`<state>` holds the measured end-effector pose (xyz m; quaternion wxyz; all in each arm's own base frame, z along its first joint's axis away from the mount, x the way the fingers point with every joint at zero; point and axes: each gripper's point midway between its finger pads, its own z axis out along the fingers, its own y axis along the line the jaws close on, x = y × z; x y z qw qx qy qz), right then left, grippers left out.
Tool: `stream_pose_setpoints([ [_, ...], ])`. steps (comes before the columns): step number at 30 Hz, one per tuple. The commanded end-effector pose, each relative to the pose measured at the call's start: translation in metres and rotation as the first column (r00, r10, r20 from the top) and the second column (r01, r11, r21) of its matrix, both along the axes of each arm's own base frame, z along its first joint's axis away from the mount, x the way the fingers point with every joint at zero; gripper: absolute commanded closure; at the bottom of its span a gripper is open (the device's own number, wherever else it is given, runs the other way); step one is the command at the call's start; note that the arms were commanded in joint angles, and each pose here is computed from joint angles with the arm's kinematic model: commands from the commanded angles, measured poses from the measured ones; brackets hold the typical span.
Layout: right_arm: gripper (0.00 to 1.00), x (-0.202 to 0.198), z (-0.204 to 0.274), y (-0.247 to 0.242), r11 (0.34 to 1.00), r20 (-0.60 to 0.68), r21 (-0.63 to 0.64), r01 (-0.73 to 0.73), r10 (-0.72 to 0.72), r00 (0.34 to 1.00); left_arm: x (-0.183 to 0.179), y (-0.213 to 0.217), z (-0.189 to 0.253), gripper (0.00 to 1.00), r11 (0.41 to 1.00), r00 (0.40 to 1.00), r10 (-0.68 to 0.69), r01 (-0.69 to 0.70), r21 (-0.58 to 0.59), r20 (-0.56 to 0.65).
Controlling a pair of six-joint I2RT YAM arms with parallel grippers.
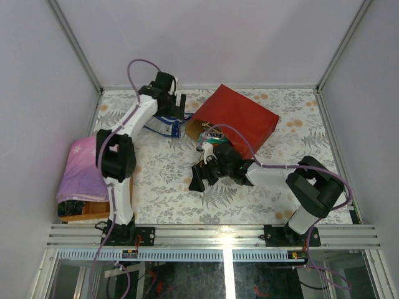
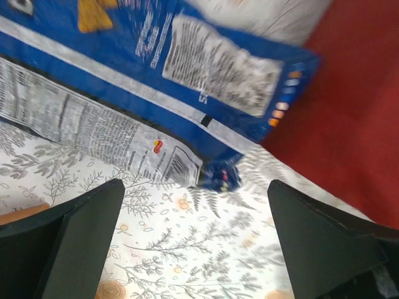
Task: Take the snacks out of the paper bag
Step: Adjust the snack at the corner of the board.
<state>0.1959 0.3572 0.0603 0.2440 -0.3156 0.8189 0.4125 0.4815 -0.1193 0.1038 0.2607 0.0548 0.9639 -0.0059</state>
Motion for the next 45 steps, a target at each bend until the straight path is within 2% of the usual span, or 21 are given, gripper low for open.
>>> stream_pose_setpoints([
  [1, 0.01, 0.013, 0.019, 0.014, 0.998, 0.044, 0.054, -0.014, 0.012, 0.999, 0.028, 0.002, 0.138, 0.0, 0.946, 0.931, 0.064, 0.058, -0.318, 0.36],
  [3, 0.01, 0.013, 0.02, 0.016, 0.998, 0.044, 0.062, -0.014, 0.011, 0.999, 0.042, 0.039, 0.129, 0.0, 0.925, 0.925, 0.188, -0.054, -0.377, 0.329],
  [4, 0.01, 0.013, 0.021, 0.016, 0.998, 0.044, 0.065, -0.015, 0.012, 0.999, 0.048, 0.057, 0.113, 0.06, 0.91, 0.927, 0.241, -0.113, -0.398, 0.288],
  [6, 0.01, 0.013, 0.021, 0.015, 0.998, 0.041, 0.061, -0.015, 0.013, 0.999, 0.056, 0.078, 0.071, 0.29, 0.88, 0.941, 0.289, -0.189, -0.435, 0.175],
  [8, 0.01, 0.012, 0.019, 0.014, 0.998, 0.043, 0.053, -0.013, 0.011, 0.999, 0.054, 0.077, 0.025, 0.58, 0.853, 0.96, 0.276, -0.22, -0.473, 0.053],
  [10, 0.01, 0.012, 0.018, 0.012, 0.999, 0.042, 0.047, -0.011, 0.009, 0.999, 0.047, 0.065, -0.003, 0.74, 0.834, 0.967, 0.254, -0.224, -0.504, -0.01],
  [14, 0.01, 0.012, 0.014, 0.012, 0.999, 0.036, 0.039, -0.008, 0.007, 0.999, 0.026, 0.05, -0.039, 0.91, 0.823, 0.968, 0.242, -0.24, -0.515, -0.063],
  [20, 0.01, 0.012, 0.007, 0.015, 0.999, 0.016, 0.037, -0.018, 0.018, 1.0, 0.018, 0.047, -0.09, 1.0, 0.811, 0.949, 0.276, -0.314, -0.494, -0.15],
  [25, 0.01, 0.013, 0.008, 0.012, 1.0, 0.03, 0.022, -0.01, 0.009, 1.0, 0.024, 0.074, -0.097, 1.0, 0.794, 0.903, 0.403, -0.427, -0.433, -0.15],
  [32, 0.01, 0.011, 0.01, 0.012, 0.999, 0.03, 0.03, -0.017, 0.017, 0.999, 0.025, 0.17, -0.086, 1.0, 0.62, 0.743, 0.654, -0.633, -0.463, -0.14],
  [36, 0.01, 0.012, 0.012, 0.014, 0.999, 0.039, 0.034, -0.025, 0.023, 0.999, 0.026, 0.211, -0.081, 1.0, 0.574, 0.68, 0.722, -0.693, -0.437, -0.128],
  [40, 0.01, 0.013, 0.013, 0.013, 0.999, 0.041, 0.033, -0.024, 0.023, 0.999, 0.021, 0.227, -0.076, 0.99, 0.519, 0.633, 0.764, -0.719, -0.462, -0.127],
  [41, 0.01, 0.012, 0.012, 0.013, 0.999, 0.04, 0.032, -0.024, 0.023, 0.999, 0.021, 0.226, -0.07, 0.93, 0.52, 0.635, 0.764, -0.711, -0.474, -0.115],
  [42, 0.01, 0.012, 0.012, 0.013, 0.999, 0.039, 0.03, -0.025, 0.024, 0.999, 0.021, 0.222, -0.061, 0.81, 0.528, 0.645, 0.759, -0.693, -0.49, -0.094],
  [45, 0.01, 0.012, 0.01, 0.013, 0.999, 0.035, 0.029, -0.026, 0.025, 0.999, 0.025, 0.209, -0.02, 0.34, 0.568, 0.667, 0.745, -0.623, -0.538, 0.016],
])
